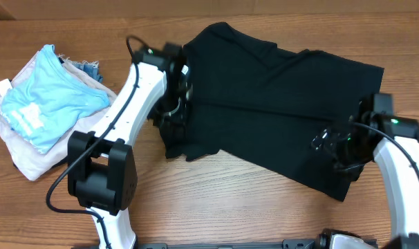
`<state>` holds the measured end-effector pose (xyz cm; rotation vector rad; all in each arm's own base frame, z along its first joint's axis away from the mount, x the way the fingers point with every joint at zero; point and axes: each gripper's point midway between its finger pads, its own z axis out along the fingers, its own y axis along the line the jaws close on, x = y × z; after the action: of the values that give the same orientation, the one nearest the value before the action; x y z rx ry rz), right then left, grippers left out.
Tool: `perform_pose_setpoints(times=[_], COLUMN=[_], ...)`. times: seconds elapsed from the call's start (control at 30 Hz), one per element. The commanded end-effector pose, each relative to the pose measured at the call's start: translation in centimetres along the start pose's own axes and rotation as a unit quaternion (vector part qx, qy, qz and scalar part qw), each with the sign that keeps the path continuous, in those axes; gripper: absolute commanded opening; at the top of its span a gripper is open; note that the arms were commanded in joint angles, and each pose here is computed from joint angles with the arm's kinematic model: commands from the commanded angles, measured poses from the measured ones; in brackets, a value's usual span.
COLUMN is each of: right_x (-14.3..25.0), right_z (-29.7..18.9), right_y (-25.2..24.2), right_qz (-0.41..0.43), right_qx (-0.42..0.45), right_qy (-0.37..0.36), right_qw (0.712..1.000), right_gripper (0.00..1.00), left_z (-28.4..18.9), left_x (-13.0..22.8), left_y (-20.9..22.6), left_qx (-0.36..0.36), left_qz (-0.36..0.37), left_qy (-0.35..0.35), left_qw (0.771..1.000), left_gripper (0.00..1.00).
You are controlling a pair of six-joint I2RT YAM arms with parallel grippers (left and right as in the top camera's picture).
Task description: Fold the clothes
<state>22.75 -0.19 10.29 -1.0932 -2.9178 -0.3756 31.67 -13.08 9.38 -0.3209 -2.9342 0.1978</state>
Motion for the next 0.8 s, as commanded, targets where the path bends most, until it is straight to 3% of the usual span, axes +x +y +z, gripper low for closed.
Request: perform_pose_setpoints(times=[0.0, 0.13, 0.2, 0.27, 0.37, 0.5, 0.53, 0.77], right_x=[0.5, 0.9, 1.0, 1.1, 1.0, 1.2, 1.5, 3.3], right_z=[2.2, 4.2, 4.8, 5.3, 6.2, 7.5, 7.9, 9.9], right_y=[-1.1, -1.9, -2.2, -2.4, -2.7, -3.7, -4.0, -5.7], right_qz=[0.020, 0.026, 0.027, 0.028, 0.055, 0.113, 0.139, 0.206], right_qx=[0.020, 0.031, 0.033, 0.033, 0.033, 0.045, 0.046, 0.061], right_qy=[0.020, 0.037, 0.041, 0.040, 0.033, 0.024, 0.026, 0.040], right_qw=[0.999, 0.999, 0.998, 0.998, 0.997, 0.992, 0.989, 0.976], right_gripper=[0.93, 0.96, 0.97, 0.97, 0.97, 1.00, 0.97, 0.25], left_z=[3.5, 8.0, 9.4, 9.9, 9.9, 9.2, 8.7, 4.1], left_x=[2.6, 4.8, 5.0, 4.6, 4.7, 6.6, 7.2, 8.6], left_y=[-0.6, -0.8, -0.5, -0.4, -0.1, 0.2, 0.2, -0.4], left_qx=[0.037, 0.064, 0.065, 0.065, 0.056, 0.041, 0.040, 0.045], left_qz=[-0.050, -0.065, -0.066, -0.064, -0.064, -0.087, -0.088, -0.078], left_qy=[0.053, 0.087, 0.081, 0.071, 0.072, 0.105, 0.111, 0.064], left_qw=[0.997, 0.992, 0.992, 0.993, 0.994, 0.990, 0.989, 0.994], left_gripper=[0.42, 0.55, 0.55, 0.44, 0.04, 0.04, 0.04, 0.04])
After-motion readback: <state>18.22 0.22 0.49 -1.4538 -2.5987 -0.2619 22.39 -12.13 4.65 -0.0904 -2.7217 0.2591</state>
